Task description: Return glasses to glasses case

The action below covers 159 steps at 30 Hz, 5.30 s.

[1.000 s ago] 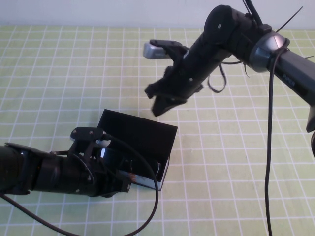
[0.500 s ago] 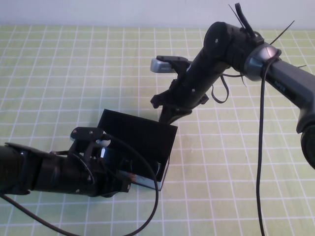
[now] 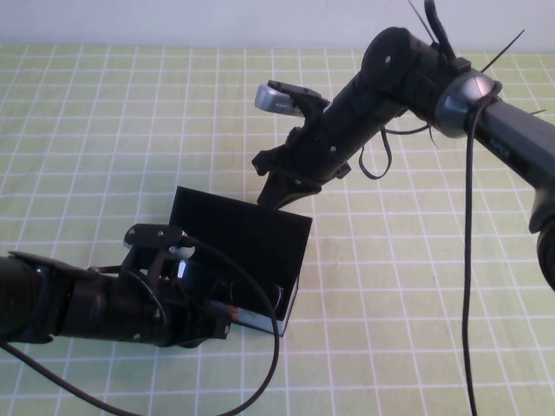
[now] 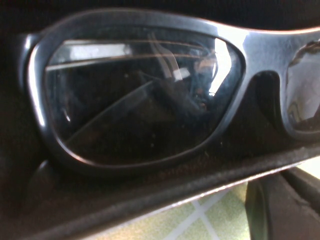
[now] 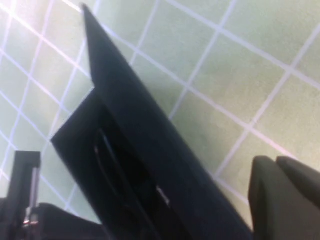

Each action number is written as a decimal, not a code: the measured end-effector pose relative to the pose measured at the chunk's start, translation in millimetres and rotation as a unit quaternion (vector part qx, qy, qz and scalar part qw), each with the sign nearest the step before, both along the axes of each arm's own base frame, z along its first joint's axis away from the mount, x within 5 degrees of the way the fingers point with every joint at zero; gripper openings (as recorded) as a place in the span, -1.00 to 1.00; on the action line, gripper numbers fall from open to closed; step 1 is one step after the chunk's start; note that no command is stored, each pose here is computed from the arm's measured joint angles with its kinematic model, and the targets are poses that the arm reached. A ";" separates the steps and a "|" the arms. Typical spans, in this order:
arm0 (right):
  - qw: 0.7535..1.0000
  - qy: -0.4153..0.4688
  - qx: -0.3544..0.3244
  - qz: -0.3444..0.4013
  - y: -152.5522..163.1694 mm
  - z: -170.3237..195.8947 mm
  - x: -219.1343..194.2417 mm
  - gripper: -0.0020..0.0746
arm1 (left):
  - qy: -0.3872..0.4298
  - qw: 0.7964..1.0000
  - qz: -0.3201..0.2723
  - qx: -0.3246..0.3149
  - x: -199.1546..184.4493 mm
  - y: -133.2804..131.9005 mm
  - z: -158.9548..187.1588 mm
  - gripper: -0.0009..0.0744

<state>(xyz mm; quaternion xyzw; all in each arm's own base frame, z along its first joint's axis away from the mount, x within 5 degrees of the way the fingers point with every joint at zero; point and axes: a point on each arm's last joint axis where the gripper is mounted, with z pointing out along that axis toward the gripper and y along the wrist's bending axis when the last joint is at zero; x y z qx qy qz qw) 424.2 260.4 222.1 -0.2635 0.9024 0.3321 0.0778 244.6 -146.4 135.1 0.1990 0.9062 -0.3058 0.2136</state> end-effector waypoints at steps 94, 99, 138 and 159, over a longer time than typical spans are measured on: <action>0.961 -0.241 0.067 -0.116 -169.3 38.2 -338.8 -0.98 | -0.472 0.861 0.177 -0.060 -195.4 117.9 62.4 -0.98; 0.959 -0.247 0.069 -0.122 -169.6 37.7 -337.5 -0.98 | -0.472 0.861 0.177 -0.060 -195.4 117.8 62.4 -0.98; 0.750 -0.536 -0.017 -0.388 -250.8 -33.3 -368.5 -0.98 | -0.472 0.862 0.176 -0.061 -195.4 117.7 62.3 -0.98; 0.792 -0.470 -0.048 -0.386 -250.7 -48.0 -371.4 -0.98 | -0.471 0.862 0.177 -0.061 -195.4 117.7 62.3 -0.98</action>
